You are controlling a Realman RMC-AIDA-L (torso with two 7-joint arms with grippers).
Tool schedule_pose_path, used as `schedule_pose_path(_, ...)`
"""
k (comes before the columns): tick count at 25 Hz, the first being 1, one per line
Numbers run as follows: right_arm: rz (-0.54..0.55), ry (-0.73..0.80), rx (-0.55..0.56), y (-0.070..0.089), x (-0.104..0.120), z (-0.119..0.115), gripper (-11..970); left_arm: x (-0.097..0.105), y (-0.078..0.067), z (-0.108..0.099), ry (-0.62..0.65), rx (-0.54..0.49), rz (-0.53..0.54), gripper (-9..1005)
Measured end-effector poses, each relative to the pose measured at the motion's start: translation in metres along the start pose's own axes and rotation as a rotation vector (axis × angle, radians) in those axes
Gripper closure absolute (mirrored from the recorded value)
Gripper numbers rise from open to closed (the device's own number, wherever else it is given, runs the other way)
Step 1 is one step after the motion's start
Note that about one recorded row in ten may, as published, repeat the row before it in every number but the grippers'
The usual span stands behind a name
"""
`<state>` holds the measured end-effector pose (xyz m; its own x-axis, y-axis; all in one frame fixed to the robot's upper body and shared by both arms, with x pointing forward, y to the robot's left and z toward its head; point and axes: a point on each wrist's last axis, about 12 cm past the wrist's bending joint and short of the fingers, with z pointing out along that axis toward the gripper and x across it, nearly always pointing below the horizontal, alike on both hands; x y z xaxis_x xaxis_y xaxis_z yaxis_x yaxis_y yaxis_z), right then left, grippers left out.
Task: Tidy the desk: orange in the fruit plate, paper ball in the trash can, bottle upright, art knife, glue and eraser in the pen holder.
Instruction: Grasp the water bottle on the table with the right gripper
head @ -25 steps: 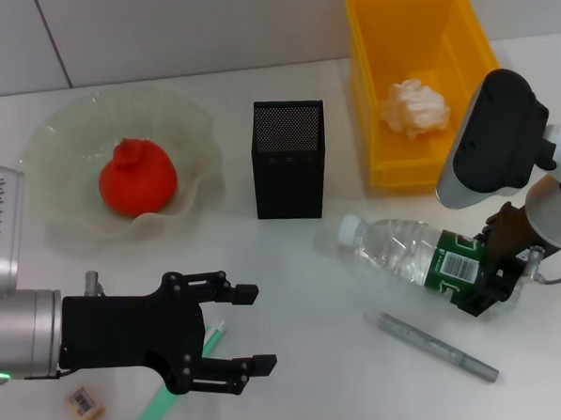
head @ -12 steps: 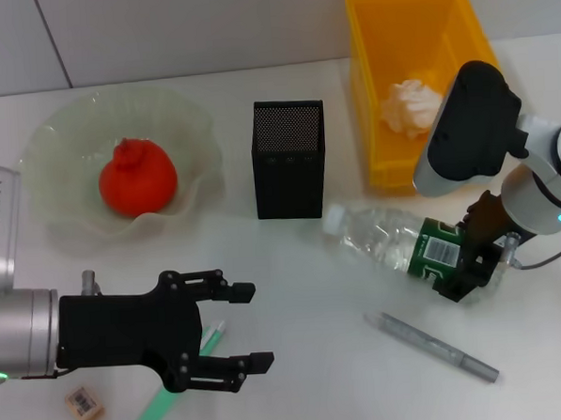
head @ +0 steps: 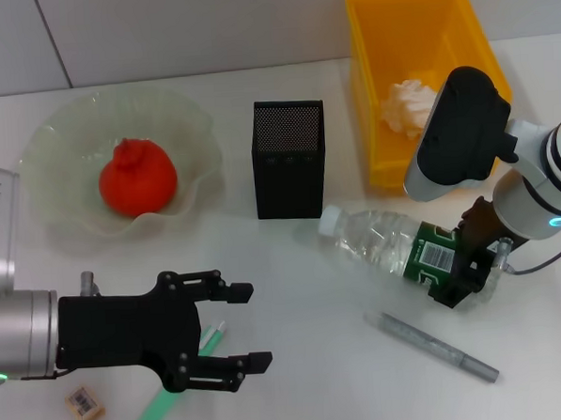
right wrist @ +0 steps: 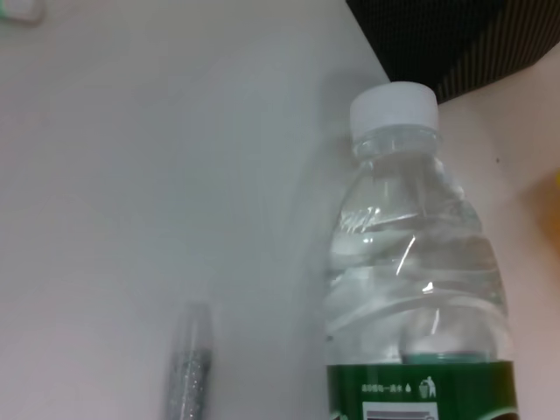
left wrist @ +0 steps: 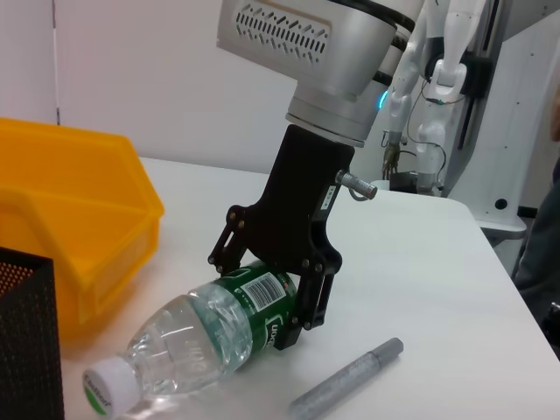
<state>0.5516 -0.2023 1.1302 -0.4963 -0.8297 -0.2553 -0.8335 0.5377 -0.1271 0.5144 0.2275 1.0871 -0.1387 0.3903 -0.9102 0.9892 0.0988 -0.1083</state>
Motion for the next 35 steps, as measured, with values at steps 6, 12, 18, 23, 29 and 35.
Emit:
schedule_pose_path(6,-0.002,0.013,-0.005,0.003,0.003,0.002,173,-0.001,0.0,0.001,0.001,0.003,0.001,197)
schedule_pose_path(12,-0.005,0.023,-0.002,0.005,0.005,0.002,178,0.0,-0.001,0.001,0.003,0.005,-0.001,197)
schedule_pose_path(18,-0.006,0.024,-0.004,0.007,0.008,0.001,179,0.0,-0.001,0.001,0.002,0.005,-0.002,197)
schedule_pose_path(23,-0.007,0.027,-0.007,0.011,0.013,-0.001,181,0.001,-0.001,0.001,0.001,0.007,-0.003,197)
schedule_pose_path(29,0.011,0.034,-0.014,0.016,0.023,-0.003,182,0.001,-0.002,0.001,-0.001,0.009,-0.006,198)
schedule_pose_path(35,0.016,0.033,0.016,0.016,0.026,-0.006,184,0.001,-0.002,0.002,0.0,0.012,-0.005,198)
